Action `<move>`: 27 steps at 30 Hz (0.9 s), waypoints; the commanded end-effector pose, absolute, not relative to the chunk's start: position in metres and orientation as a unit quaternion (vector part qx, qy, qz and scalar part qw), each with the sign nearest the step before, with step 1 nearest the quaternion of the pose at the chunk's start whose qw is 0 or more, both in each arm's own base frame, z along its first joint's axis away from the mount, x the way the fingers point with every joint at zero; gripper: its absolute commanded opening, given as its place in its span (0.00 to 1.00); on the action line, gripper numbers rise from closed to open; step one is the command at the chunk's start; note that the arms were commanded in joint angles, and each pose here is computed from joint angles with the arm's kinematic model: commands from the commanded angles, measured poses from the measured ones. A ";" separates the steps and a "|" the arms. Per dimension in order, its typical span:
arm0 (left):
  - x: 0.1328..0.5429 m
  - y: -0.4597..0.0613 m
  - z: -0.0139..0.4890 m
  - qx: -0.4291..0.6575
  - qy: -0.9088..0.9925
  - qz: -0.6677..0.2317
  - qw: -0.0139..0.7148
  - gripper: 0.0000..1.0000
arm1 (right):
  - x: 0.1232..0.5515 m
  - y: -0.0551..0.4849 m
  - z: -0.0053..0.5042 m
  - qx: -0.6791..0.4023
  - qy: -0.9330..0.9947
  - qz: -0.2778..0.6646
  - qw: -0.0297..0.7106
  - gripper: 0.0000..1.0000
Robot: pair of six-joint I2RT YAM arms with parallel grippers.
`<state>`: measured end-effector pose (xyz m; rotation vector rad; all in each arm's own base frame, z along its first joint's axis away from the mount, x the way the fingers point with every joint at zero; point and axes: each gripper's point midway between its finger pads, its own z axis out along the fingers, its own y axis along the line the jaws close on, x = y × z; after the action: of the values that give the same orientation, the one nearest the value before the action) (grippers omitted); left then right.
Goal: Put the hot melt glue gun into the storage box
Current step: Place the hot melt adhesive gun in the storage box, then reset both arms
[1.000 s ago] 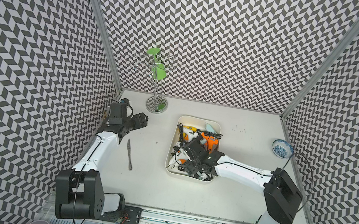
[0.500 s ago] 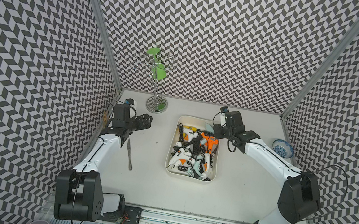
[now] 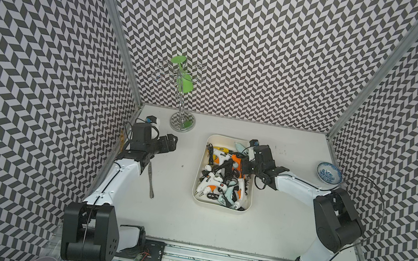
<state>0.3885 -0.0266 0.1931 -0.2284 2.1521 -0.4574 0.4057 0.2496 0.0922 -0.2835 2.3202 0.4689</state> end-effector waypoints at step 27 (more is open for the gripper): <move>0.405 0.005 0.225 -0.028 0.786 -0.048 0.615 1.00 | 0.439 0.116 0.241 -0.019 0.814 0.016 0.580 0.99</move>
<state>0.4027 -0.0120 0.2008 -0.1125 1.9544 -0.2888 0.4237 0.1776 0.2089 -0.2568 2.0362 0.1587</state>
